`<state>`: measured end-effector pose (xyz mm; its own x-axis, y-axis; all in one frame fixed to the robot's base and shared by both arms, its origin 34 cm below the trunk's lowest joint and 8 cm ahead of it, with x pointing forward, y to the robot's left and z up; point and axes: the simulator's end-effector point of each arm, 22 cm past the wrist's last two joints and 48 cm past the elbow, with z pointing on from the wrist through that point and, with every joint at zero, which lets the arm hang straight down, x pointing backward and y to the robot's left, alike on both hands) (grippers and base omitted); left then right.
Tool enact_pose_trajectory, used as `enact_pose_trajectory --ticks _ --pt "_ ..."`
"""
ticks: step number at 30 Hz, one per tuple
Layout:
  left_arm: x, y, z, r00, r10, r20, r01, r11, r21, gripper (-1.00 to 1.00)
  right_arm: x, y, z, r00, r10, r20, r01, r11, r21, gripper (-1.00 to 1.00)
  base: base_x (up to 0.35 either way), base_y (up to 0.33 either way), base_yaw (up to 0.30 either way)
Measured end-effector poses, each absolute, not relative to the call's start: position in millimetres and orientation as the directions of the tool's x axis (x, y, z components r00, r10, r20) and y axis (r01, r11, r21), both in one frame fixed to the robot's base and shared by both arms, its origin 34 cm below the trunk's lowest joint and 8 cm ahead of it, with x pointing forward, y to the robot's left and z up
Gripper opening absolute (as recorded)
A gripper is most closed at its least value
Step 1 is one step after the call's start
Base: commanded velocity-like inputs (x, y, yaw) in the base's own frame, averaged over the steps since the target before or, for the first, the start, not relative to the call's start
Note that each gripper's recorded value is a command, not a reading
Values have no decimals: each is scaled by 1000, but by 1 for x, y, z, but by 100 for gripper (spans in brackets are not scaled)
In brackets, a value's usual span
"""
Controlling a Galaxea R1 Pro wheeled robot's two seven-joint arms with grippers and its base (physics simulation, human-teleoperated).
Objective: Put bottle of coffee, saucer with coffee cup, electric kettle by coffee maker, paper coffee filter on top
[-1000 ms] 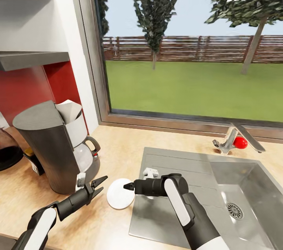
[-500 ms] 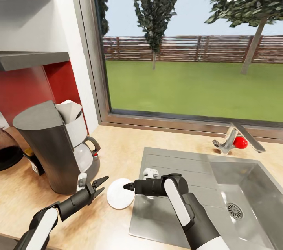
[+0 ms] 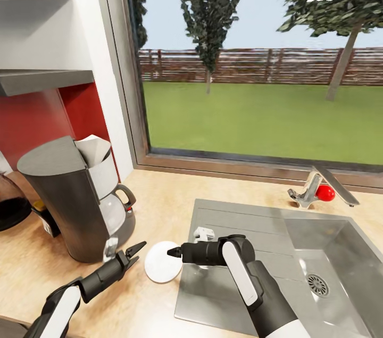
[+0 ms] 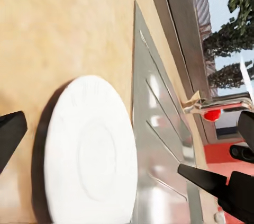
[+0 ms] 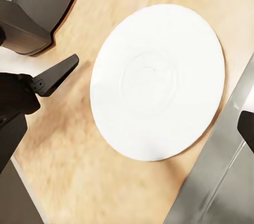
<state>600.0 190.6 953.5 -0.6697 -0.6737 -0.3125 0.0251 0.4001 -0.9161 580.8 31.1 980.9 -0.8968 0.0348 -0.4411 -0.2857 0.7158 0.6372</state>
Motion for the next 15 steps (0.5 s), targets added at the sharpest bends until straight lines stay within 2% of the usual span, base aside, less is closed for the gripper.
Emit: enact_pose_trajectory --ticks 15 --pt "599 190 947 -670 -678 -303 10 400 -917 100 581 31 981 -897 35 -441 -285 716 637 100 0 0 0"
